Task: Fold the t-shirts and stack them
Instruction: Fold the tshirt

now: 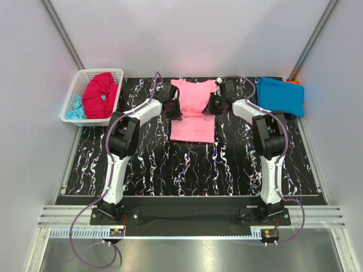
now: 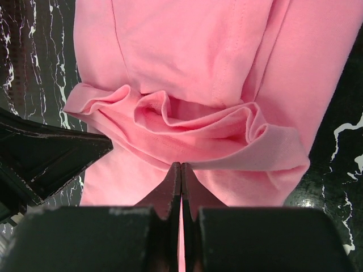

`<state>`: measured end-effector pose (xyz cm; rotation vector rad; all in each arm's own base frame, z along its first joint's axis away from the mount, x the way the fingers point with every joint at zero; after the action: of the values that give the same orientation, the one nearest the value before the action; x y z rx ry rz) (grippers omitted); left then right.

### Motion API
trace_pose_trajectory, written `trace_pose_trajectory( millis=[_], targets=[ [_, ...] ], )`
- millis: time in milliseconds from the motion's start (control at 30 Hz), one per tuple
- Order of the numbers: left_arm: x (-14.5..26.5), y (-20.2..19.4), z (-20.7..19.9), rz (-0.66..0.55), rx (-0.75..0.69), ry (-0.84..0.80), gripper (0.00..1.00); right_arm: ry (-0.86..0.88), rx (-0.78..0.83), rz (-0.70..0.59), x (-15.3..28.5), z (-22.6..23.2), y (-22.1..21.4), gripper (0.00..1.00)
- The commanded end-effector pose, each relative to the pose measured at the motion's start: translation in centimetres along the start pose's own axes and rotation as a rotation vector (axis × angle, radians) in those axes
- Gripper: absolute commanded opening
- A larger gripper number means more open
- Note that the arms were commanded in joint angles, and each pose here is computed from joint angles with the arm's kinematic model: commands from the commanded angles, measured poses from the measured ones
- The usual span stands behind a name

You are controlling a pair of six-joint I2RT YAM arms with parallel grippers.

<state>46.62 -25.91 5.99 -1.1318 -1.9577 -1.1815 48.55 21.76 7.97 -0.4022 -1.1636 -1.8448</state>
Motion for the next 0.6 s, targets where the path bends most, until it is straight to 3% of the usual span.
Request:
trace_pose_trajectory(
  millis=[0, 567],
  targets=[
    [0.9, 0.6, -1.2, -0.009, 0.000, -0.042, 0.00, 0.046, 0.027, -0.037, 0.3, 1.9, 1.4, 0.00],
    [-1.2, 2.3, -1.9, -0.030, -0.012, -0.049, 0.00, 0.041, 0.040, 0.031, -0.2, 2.8, -2.5, 0.00]
  ],
)
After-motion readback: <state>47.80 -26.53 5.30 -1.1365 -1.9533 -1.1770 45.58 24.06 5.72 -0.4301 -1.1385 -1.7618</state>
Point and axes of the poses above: each gripper's point midway between its finger pads, its own x axis back along the fingers, its own z axis along the line the jaws close on, y = z × x, the point moved 3 cm from there along x, back along the fingers, and after that the axes turned 4 degrees about x, right-handed, at the moved point
